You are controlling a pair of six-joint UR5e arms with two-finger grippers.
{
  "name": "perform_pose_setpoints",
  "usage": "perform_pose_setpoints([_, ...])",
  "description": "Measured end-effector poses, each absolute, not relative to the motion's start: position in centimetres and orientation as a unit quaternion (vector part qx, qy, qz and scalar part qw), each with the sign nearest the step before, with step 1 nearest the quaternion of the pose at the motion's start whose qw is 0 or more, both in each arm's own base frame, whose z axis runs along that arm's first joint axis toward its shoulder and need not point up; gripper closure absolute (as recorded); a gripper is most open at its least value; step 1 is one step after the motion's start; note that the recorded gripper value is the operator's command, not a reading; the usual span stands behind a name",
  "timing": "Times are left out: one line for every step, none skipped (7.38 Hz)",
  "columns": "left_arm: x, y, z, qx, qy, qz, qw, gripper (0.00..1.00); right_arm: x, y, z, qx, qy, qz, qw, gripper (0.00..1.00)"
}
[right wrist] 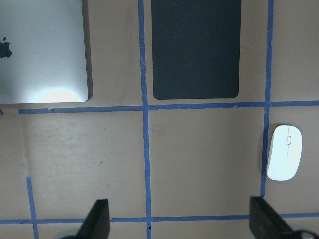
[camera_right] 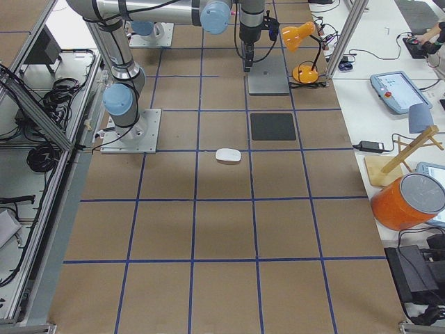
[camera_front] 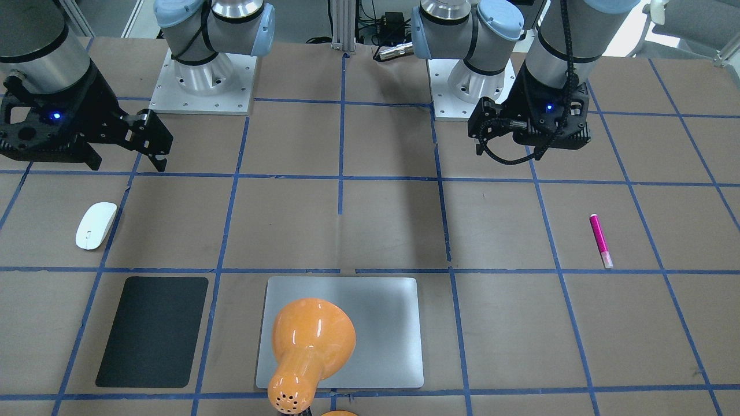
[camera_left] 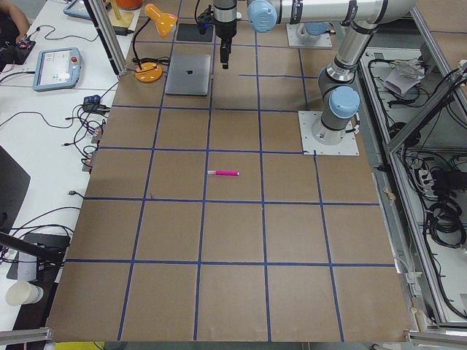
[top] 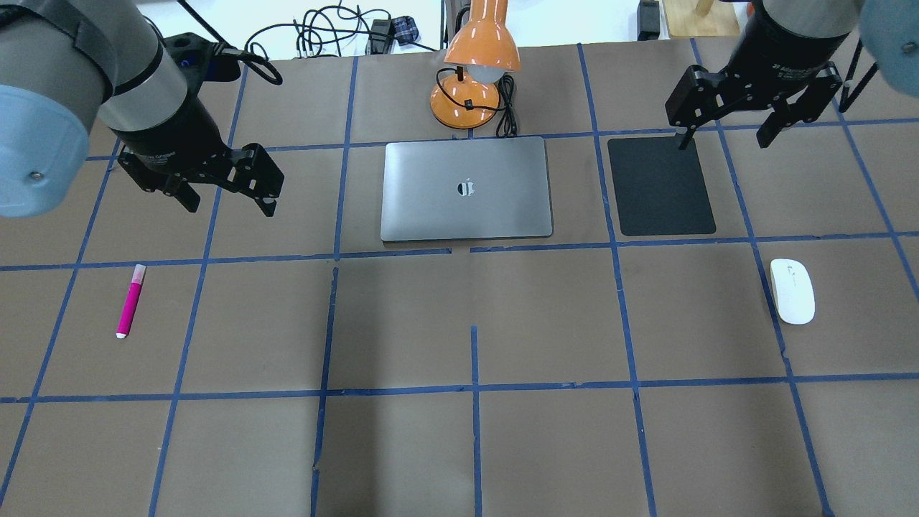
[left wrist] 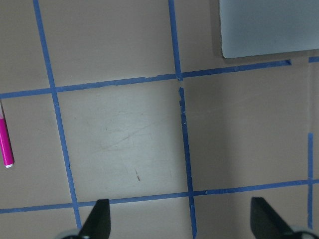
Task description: Place pen and mouse around notebook
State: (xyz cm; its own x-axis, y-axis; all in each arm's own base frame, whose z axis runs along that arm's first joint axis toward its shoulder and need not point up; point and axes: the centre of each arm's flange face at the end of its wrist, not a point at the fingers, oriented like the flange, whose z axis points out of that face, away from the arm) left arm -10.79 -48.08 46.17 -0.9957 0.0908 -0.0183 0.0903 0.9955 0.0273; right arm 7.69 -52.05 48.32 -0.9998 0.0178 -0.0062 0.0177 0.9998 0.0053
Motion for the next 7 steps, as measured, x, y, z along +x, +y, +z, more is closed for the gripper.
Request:
perform_pose_setpoints([-9.7, -48.5, 45.9, 0.038, 0.999, 0.014, 0.01, 0.0, 6.9, -51.8, 47.9, 0.009, 1.0, 0.009, -0.002, 0.0])
perform_pose_setpoints([-8.2, -49.0, 45.7, 0.035, 0.999, 0.017, 0.01, 0.0, 4.8, -51.7, 46.4, 0.022, 0.999, 0.025, -0.007, 0.0])
perform_pose_setpoints([-6.4, -49.4, 45.2, 0.036, 0.999, 0.022, 0.01, 0.0, 1.2, -51.3, 43.4, 0.041, 0.998, 0.045, -0.005, 0.0])
perform_pose_setpoints([-4.0, -50.0, 44.3, 0.039, 0.999, 0.03, 0.007, 0.0, -2.6, -50.5, 39.5, 0.047, 0.997, 0.053, -0.001, 0.0])
perform_pose_setpoints([-0.9, -50.6, 42.8, 0.035, 0.999, 0.039, 0.003, 0.0, -5.9, -49.3, 35.1, 0.044, 0.998, 0.047, -0.001, 0.0])
perform_pose_setpoints([2.2, -51.0, 41.1, 0.028, 0.999, 0.041, 0.001, 0.0, -8.6, -48.3, 30.6, 0.042, 0.999, 0.029, -0.008, 0.0])
perform_pose_setpoints([4.9, -51.1, 39.1, 0.028, 0.999, 0.038, 0.001, 0.0, -10.7, -47.9, 26.3, 0.035, 0.999, 0.016, -0.015, 0.0])
